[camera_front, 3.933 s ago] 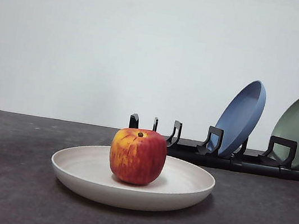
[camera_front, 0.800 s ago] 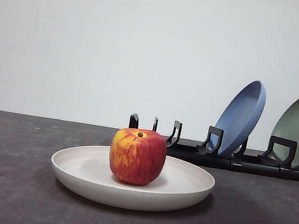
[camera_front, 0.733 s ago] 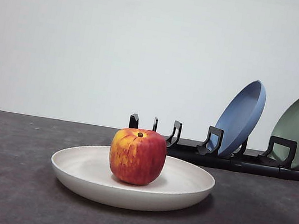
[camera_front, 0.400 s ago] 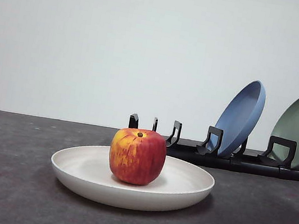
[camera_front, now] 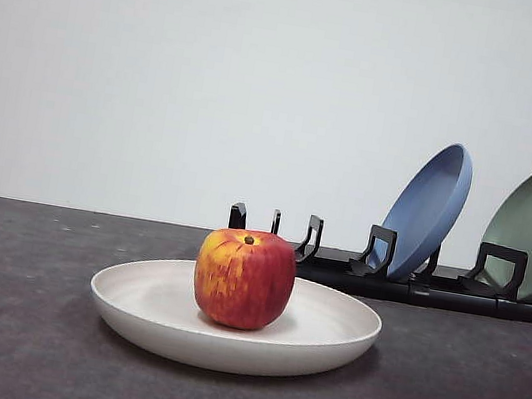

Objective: Take the yellow plate from the plate rack,put the plate on the table,take the apple from the table,put the apple in the plate

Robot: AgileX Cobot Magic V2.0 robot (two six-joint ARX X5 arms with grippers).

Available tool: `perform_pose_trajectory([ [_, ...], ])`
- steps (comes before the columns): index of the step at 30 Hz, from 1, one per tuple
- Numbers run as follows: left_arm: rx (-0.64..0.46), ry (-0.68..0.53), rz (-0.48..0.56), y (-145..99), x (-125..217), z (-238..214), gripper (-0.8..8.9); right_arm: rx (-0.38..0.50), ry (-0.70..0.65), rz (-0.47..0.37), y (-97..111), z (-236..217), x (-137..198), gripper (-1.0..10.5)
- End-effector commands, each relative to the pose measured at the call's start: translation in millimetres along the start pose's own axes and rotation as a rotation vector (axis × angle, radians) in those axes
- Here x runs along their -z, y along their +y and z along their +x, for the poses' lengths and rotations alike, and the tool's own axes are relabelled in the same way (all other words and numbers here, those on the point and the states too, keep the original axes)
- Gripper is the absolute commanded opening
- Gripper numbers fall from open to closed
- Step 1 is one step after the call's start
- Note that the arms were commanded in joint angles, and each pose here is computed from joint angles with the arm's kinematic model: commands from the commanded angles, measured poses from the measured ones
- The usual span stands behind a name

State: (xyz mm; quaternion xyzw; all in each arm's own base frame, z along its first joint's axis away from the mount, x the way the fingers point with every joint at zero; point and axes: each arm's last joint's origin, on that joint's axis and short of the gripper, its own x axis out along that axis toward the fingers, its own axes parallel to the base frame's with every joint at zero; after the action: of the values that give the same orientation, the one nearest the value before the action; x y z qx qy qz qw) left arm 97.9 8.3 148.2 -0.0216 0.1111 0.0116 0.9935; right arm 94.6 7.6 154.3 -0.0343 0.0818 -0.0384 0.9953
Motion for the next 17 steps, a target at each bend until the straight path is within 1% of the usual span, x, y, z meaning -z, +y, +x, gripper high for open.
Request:
perform_pose_trajectory([
  [1,0.0,0.001,-0.01,0.4,2.3,1.0,-0.04,-0.014,0.007,0.016,0.6,0.7,2.9,0.0],
  [3,0.0,0.0,-0.01,0.4,2.2,1.0,-0.04,-0.021,0.007,0.036,0.8,0.7,2.7,0.0],
  [17,0.0,0.001,-0.01,0.4,2.3,1.0,-0.04,-0.017,0.01,0.036,0.7,0.5,2.5,0.0],
])
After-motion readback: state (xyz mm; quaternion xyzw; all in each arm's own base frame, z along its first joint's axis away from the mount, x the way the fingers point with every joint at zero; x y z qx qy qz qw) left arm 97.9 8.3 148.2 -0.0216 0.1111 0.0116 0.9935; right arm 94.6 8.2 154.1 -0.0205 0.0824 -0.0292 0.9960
